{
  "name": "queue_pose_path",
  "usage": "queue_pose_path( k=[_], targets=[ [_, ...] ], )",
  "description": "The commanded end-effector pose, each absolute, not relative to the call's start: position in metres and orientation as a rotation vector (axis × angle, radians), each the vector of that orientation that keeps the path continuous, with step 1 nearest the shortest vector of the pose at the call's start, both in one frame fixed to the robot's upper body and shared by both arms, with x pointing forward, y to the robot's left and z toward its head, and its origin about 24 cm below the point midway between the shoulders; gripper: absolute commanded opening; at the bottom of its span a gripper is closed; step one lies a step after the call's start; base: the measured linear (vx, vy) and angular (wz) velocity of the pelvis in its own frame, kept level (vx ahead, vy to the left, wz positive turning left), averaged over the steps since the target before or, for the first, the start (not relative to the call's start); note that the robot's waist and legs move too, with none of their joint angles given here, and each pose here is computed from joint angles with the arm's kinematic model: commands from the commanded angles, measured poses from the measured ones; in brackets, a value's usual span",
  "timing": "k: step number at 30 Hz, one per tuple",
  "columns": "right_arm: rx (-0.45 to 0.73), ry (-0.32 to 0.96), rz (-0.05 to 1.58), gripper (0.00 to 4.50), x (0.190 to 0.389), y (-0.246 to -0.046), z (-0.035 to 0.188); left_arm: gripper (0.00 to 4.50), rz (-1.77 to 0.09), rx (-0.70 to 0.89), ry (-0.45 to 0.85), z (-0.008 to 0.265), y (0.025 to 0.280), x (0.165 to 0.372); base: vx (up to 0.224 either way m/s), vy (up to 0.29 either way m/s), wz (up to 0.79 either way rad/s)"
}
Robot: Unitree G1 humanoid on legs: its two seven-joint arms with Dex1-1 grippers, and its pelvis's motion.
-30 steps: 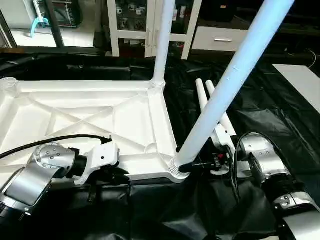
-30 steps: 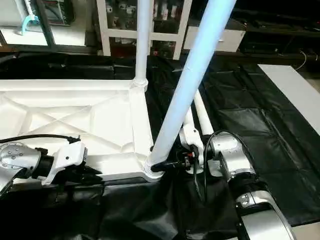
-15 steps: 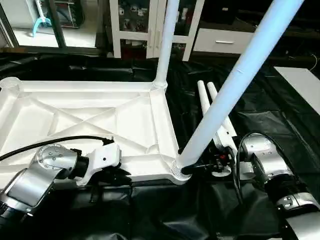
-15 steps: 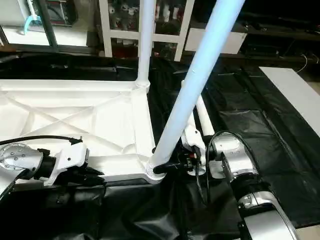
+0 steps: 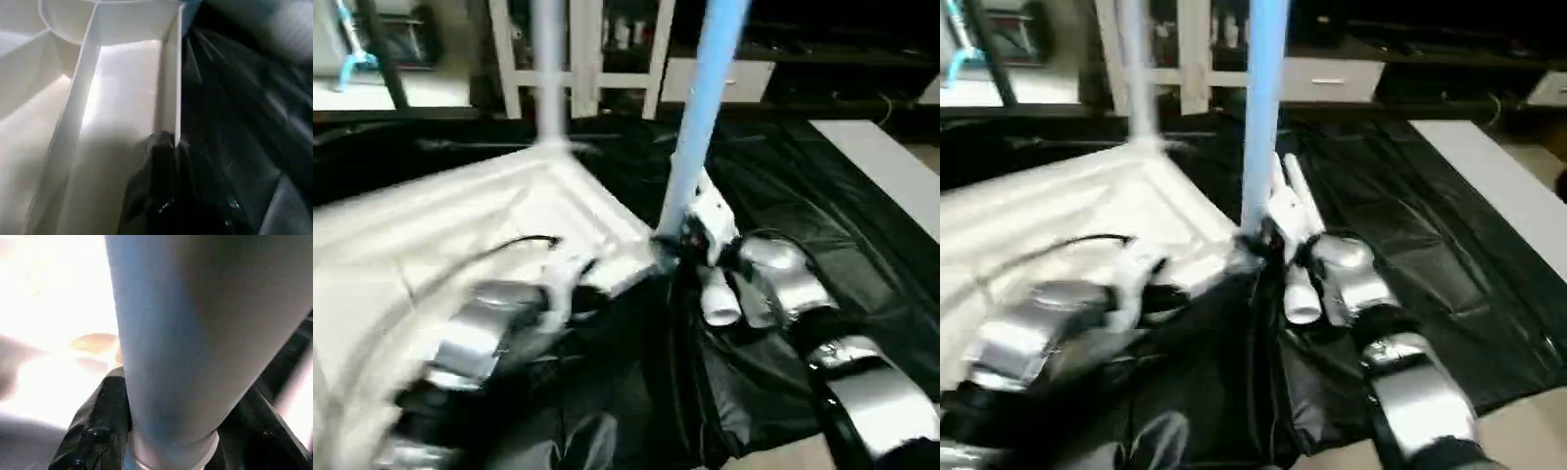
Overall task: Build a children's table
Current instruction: Insert table leg to table base
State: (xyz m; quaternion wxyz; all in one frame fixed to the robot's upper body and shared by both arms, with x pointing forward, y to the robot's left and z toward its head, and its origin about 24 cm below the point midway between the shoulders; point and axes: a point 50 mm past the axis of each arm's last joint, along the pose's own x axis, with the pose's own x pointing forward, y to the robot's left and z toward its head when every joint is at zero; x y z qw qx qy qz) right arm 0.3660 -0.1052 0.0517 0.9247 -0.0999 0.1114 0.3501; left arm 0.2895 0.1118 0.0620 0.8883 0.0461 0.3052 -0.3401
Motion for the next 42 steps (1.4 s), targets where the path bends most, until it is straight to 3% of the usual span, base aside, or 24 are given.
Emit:
queue_pose_path(
  k=[1,4,12,16,19,21,23,31,37,42],
  targets=[
    [-0.165,0.637,0.699,1.98,0.322,-0.096,-0.028,0.0,-0.674,0.067,0.518,0.088,0.097,0.3,0.0,0.0,0.0],
    [-0.051,0.607,0.62,1.98,0.328,-0.078,-0.022,0.0,-0.698,0.06,0.492,0.094,0.086,0.299,0.0,0.0,0.0],
    [0.045,0.529,0.657,1.98,0.335,-0.071,-0.008,0.0,-0.644,0.111,0.51,0.094,0.105,0.297,0.0,0.0,0.0],
    [0.1,0.52,0.802,1.97,0.334,-0.077,-0.002,0.0,-0.873,0.268,0.473,0.089,0.111,0.28,0.0,0.0,0.0],
    [0.12,0.54,1.063,1.96,0.324,-0.086,0.0,0.0,-1.016,0.348,0.485,0.084,0.128,0.266,0.0,0.0,0.0],
    [0.117,0.547,1.149,1.96,0.32,-0.092,0.001,0.0,-1.054,0.366,0.486,0.083,0.135,0.263,0.0,0.0,0.0],
    [0.091,0.601,1.364,1.96,0.305,-0.119,0.002,0.0,-1.109,0.383,0.493,0.085,0.158,0.258,0.0,0.0,0.0],
    [-0.05,0.747,1.586,1.96,0.286,-0.166,0.005,0.0,-1.157,0.385,0.516,0.089,0.19,0.258,0.0,0.0,0.0],
    [-0.027,0.757,1.628,1.95,0.279,-0.17,0.009,0.0,-1.166,0.37,0.481,0.092,0.192,0.261,0.0,0.0,0.0],
    [-0.057,0.762,1.668,1.95,0.267,-0.17,0.0,0.0,-1.158,0.37,0.488,0.089,0.194,0.264,0.0,0.0,0.0]
  ],
)
